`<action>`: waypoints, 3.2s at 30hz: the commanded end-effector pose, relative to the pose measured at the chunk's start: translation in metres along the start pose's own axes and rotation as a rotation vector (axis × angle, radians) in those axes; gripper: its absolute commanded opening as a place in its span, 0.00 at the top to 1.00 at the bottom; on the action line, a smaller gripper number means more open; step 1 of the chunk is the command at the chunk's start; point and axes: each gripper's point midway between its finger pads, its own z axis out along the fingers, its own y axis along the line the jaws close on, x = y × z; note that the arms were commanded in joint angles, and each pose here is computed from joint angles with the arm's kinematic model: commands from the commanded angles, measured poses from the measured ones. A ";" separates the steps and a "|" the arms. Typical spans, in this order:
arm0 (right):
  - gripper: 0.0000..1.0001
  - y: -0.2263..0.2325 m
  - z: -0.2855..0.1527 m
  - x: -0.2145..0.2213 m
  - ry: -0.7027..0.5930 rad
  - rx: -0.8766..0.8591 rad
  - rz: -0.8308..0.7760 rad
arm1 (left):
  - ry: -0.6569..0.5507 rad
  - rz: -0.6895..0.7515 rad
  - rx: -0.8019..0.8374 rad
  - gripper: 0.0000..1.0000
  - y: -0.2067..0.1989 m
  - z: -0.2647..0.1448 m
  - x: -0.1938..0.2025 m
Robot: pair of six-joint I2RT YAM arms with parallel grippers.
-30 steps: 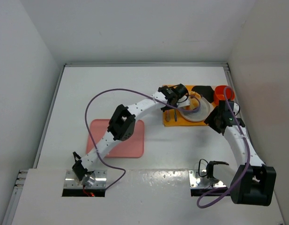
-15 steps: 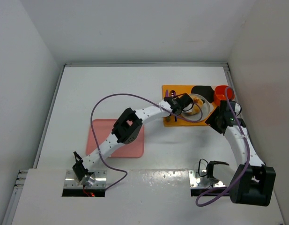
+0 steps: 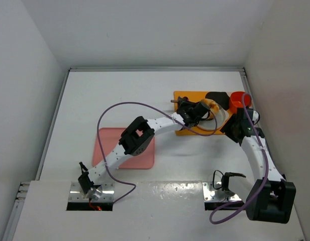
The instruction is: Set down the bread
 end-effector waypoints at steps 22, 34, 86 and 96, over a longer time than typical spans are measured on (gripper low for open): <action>0.53 0.011 -0.004 -0.010 -0.026 -0.053 0.007 | -0.067 -0.042 -0.013 1.00 0.026 -0.008 0.006; 0.55 0.028 0.007 -0.007 0.040 -0.097 0.051 | -0.105 0.077 0.180 1.00 -0.014 -0.008 0.011; 0.56 0.032 -0.001 -0.014 0.001 -0.112 0.031 | 0.151 -0.028 -0.239 1.00 0.090 0.021 0.073; 0.56 0.028 -0.002 -0.011 0.004 -0.106 0.015 | 0.256 -0.303 -0.095 1.00 0.106 0.035 0.171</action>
